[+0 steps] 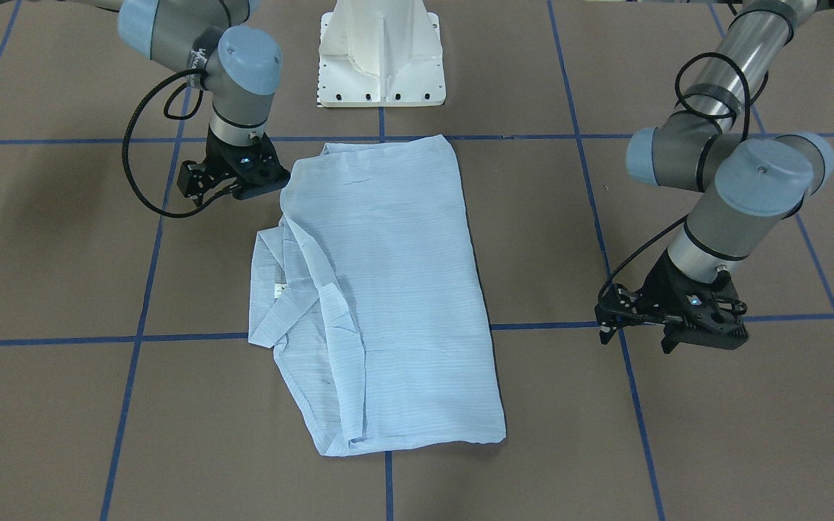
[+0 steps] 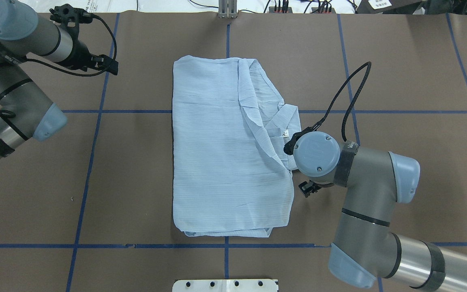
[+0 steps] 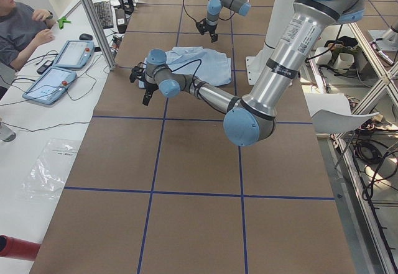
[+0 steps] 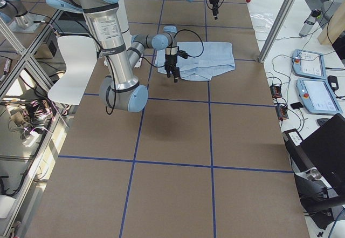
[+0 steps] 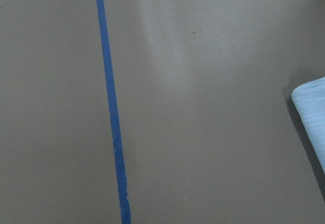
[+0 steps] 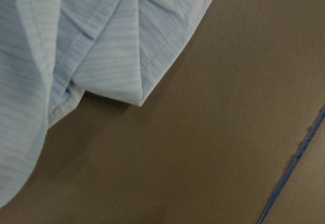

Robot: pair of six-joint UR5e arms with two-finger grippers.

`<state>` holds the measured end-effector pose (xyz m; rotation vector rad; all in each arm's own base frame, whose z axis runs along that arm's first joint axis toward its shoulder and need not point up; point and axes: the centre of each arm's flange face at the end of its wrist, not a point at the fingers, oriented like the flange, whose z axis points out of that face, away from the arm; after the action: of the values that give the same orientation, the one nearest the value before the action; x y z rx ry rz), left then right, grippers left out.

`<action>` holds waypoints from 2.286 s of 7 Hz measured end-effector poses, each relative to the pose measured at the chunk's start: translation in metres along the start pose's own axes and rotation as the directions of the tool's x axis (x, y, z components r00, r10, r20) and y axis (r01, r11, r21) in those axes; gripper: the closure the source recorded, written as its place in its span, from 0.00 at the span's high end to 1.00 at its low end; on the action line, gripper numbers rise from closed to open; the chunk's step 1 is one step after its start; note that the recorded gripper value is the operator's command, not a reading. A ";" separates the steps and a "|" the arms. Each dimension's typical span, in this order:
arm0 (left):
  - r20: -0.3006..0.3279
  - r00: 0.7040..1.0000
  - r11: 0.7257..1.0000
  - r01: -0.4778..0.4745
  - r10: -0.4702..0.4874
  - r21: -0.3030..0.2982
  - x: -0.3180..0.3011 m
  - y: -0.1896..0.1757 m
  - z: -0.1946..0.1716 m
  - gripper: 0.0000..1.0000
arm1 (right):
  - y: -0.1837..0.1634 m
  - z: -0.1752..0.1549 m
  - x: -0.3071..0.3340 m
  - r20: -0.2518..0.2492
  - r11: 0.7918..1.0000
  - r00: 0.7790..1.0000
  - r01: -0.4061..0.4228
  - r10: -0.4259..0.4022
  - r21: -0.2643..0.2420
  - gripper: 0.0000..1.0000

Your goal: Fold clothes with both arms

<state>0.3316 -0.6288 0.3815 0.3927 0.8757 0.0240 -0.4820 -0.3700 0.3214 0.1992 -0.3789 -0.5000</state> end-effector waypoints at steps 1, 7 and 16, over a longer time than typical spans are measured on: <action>-0.005 1.000 1.000 0.000 0.000 -0.001 0.001 0.000 -0.001 1.00 | -0.021 -0.012 -0.002 0.050 0.998 0.998 -0.035 0.032 0.051 1.00; -0.011 1.000 1.000 0.005 -0.005 -0.008 0.002 0.002 -0.001 1.00 | -0.123 -0.012 -0.062 0.085 0.993 0.994 -0.077 0.070 0.091 1.00; -0.045 0.999 1.000 0.016 -0.017 -0.021 0.015 0.005 -0.006 1.00 | -0.131 0.029 0.143 0.002 1.000 1.000 0.000 0.000 0.006 1.00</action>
<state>0.3379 -0.6190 0.3687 0.3673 0.9223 0.0266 -0.4337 -0.5574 0.3555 0.2049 -0.3819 -0.4995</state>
